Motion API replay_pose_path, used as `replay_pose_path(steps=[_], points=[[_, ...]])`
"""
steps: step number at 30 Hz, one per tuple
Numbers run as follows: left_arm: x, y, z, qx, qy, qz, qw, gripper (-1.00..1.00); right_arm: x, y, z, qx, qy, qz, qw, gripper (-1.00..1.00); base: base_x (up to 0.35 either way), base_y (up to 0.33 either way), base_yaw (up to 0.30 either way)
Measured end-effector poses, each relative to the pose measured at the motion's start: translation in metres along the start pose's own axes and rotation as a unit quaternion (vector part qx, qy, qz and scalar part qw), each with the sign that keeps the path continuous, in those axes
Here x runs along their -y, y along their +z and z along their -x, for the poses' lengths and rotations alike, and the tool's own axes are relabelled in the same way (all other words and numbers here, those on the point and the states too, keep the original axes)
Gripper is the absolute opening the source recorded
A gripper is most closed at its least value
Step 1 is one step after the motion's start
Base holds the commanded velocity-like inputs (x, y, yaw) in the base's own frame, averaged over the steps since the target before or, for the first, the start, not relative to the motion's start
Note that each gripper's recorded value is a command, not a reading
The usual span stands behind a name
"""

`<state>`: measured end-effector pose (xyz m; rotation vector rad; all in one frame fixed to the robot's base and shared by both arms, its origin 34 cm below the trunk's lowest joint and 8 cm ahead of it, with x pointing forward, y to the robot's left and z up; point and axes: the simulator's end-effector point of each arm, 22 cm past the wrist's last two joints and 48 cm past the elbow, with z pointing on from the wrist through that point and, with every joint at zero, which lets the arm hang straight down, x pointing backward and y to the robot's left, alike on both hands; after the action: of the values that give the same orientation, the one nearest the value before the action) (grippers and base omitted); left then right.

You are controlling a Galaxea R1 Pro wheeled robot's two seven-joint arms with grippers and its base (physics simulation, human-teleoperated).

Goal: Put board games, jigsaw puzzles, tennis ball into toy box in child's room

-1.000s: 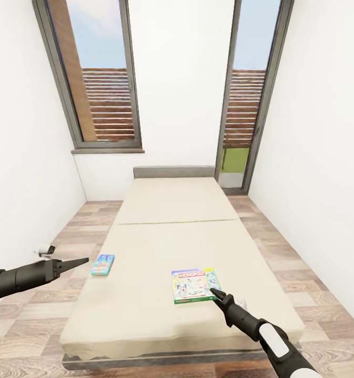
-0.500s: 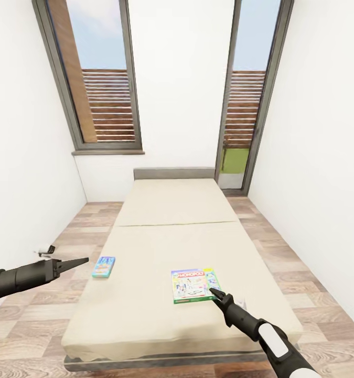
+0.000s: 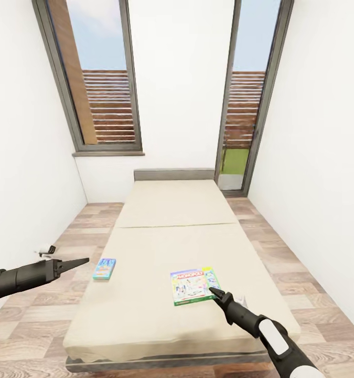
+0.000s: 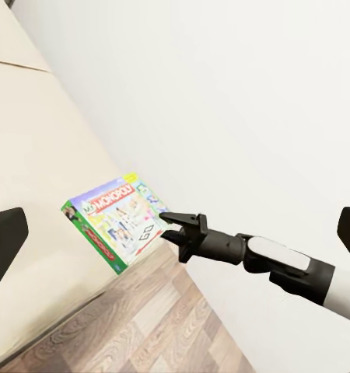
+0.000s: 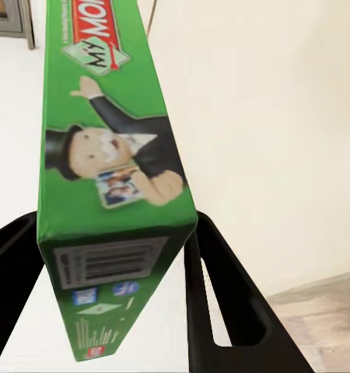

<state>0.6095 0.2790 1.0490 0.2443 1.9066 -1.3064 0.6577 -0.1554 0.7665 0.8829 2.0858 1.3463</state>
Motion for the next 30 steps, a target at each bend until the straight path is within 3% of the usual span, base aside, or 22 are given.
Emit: replay_pose_path(steps=[6, 16, 23, 26, 30], points=[[0.005, -0.004, 0.007, 0.002, 0.001, 0.002, 1.0000, 1.00, -0.012, -0.002, -0.003, -0.015, -0.030, -0.004, 0.9994, -1.00, -0.208, 0.000, 0.000], [0.011, -0.011, 0.010, 0.000, -0.006, 0.007, 1.0000, 1.00, -0.024, -0.010, -0.002, -0.014, -0.034, -0.004, 0.9993, -1.00, -0.052, 0.000, 0.058], [0.010, -0.013, -0.002, -0.007, -0.030, 0.009, 0.9995, 1.00, -0.034, -0.016, -0.001, -0.011, -0.034, -0.002, 0.9993, -1.00, -0.002, 0.000, 0.195], [0.004, -0.014, -0.008, -0.009, -0.053, 0.009, 0.9985, 1.00, -0.037, -0.022, 0.005, -0.007, -0.037, -0.003, 0.9993, -1.00, 0.000, 0.000, 0.208], [0.001, -0.023, -0.005, -0.006, -0.061, 0.017, 0.9980, 1.00, -0.042, -0.027, 0.008, -0.004, -0.038, -0.002, 0.9993, -1.00, 0.000, 0.000, 0.209]])
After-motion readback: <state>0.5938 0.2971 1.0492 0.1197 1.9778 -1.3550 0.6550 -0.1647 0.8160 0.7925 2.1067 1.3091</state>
